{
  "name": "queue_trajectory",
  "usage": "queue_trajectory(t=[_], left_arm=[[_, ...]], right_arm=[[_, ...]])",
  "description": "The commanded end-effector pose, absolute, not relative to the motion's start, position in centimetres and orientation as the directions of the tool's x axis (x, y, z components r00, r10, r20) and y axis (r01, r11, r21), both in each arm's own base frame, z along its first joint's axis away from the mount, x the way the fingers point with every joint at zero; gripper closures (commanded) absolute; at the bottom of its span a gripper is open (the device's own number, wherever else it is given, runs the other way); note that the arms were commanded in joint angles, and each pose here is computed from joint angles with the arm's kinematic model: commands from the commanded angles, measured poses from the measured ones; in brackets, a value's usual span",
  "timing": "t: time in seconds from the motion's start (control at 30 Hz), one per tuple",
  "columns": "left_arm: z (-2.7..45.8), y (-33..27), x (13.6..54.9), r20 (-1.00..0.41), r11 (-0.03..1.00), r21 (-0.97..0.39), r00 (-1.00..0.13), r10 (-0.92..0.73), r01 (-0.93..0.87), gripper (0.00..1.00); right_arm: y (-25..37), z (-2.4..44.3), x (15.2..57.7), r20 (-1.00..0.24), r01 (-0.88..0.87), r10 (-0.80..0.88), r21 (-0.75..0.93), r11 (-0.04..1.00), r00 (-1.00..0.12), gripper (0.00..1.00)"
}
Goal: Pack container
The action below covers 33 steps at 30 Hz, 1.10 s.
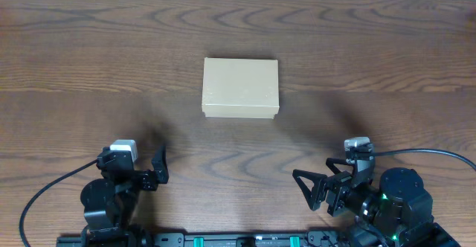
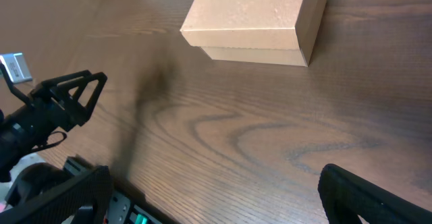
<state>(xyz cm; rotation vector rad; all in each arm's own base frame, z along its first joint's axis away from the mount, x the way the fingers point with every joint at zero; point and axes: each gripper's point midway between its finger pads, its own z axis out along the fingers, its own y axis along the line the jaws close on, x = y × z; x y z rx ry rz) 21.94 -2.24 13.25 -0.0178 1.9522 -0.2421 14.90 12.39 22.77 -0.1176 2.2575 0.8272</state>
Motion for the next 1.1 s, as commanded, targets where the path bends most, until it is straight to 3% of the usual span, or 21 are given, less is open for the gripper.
queue_trajectory(t=[0.0, 1.07], left_arm=[[12.34, -1.99, 22.10, -0.918, 0.979, -0.185, -0.372, -0.140, 0.087, 0.05], [11.86, -2.67, 22.22, -0.921, 0.971, -0.210, -0.357, -0.158, 0.114, 0.05]], right_arm=[[12.59, 22.72, 14.74, -0.650, -0.312, 0.149, 0.537, 0.784, -0.745, 0.01], [12.59, 22.72, 14.74, -0.650, -0.312, 0.149, 0.537, 0.784, -0.745, 0.01]])
